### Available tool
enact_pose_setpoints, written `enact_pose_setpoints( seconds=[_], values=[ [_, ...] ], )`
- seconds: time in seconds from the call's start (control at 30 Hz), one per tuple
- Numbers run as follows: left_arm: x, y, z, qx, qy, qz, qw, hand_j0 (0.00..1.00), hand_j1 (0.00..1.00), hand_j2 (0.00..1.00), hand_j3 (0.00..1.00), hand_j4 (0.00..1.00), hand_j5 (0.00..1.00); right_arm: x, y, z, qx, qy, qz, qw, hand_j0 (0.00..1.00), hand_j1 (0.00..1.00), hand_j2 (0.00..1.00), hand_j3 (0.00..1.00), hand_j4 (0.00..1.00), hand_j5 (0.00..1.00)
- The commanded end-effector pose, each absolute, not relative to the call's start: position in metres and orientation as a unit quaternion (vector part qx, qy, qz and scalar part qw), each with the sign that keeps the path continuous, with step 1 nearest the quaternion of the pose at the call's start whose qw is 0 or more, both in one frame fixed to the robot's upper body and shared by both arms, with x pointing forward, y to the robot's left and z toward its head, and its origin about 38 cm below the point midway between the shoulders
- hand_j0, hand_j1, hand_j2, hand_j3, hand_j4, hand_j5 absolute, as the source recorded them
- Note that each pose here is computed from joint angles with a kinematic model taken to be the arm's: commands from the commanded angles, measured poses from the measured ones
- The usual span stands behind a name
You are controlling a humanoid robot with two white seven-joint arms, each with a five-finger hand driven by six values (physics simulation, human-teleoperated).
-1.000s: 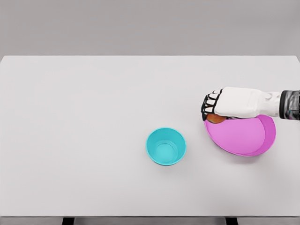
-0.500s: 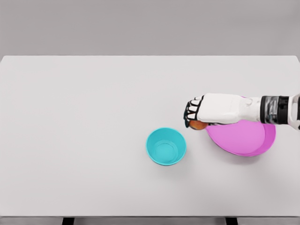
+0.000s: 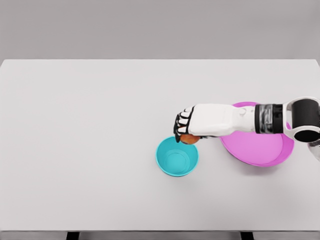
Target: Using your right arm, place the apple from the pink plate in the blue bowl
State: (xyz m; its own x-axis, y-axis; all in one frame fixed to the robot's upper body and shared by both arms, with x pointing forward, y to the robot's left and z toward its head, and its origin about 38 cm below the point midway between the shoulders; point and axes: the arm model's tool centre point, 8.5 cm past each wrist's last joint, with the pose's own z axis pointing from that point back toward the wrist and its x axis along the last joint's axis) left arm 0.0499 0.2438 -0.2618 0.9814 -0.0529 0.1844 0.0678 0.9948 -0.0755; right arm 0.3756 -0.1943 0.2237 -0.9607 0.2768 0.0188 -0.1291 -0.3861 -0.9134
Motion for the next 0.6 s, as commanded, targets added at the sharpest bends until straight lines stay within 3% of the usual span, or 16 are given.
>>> enact_pose_setpoints(
  seconds=[0.0,0.57],
  values=[
    [0.051,0.244,-0.262,-0.041,-0.092,-0.031,0.994,1.00,1.00,1.00,1.00,1.00,1.00,0.374,-0.190,0.220,-0.058,-0.542,0.829,0.123,0.40,0.40,0.40,0.40,0.40,0.40],
    [0.050,0.244,-0.262,-0.041,-0.091,-0.030,0.995,1.00,1.00,1.00,1.00,1.00,1.00,0.363,-0.175,0.204,-0.015,-0.544,0.830,0.122,0.40,0.40,0.40,0.40,0.40,0.40]
  ],
)
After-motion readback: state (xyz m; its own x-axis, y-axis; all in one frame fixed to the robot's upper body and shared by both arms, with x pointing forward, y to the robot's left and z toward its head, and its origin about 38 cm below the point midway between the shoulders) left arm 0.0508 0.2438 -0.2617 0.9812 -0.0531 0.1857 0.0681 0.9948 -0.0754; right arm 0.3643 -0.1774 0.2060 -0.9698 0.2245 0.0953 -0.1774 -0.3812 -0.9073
